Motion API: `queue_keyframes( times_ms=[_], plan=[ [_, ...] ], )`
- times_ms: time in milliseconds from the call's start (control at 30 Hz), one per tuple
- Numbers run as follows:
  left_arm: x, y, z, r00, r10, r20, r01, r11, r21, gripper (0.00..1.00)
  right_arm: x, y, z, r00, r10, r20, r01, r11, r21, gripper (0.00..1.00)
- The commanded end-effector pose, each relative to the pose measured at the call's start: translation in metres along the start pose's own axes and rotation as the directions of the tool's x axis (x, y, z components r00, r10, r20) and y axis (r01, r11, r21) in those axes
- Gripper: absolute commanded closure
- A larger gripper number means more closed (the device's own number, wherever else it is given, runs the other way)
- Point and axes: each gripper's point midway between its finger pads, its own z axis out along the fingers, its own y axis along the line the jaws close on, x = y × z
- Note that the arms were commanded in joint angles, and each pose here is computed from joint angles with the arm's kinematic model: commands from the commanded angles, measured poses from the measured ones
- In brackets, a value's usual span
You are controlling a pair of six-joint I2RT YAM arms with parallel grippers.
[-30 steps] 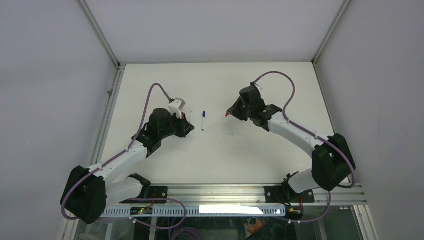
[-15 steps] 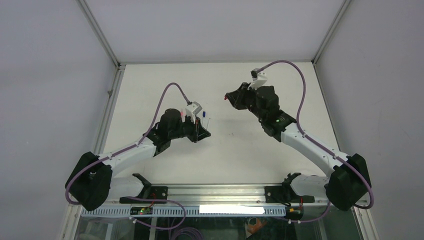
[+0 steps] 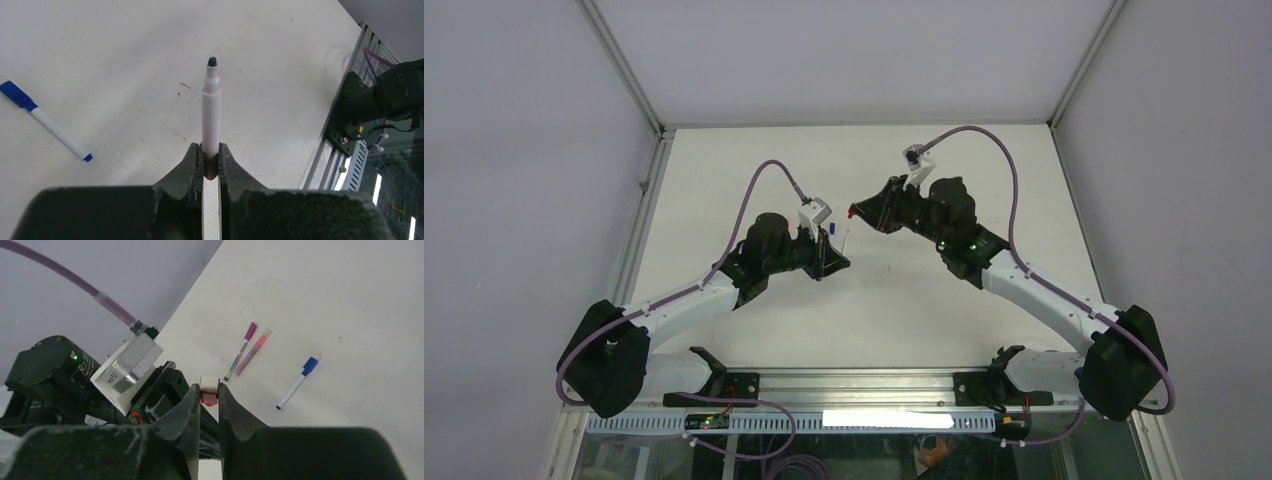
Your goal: Insert the pens into the pen caps
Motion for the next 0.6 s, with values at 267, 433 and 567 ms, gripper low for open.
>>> queue_keyframes(
  times_ms=[267,433,567],
  plan=[
    [-0.032,-0.012,-0.001,0.994,0.055,0.093,-0.057,0.998,0.02,1.0,0.027,0.015,-0.006,0.995,0.003,-0.101,-0.008,0.998,-0.054,1.0],
    [-0.033,-0.011,-0.001,0.994,0.058,0.095,-0.06,0.998,0.016,1.0,0.029,0.009,-0.003,0.995,0.001,-0.099,-0.004,0.999,-0.032,1.0],
    [-0.032,-0.01,-0.001,0.994,0.057,0.092,-0.058,0.998,0.014,1.0,0.029,0.005,0.0,0.995,-0.002,-0.1,0.0,1.0,-0.018,1.0]
  ],
)
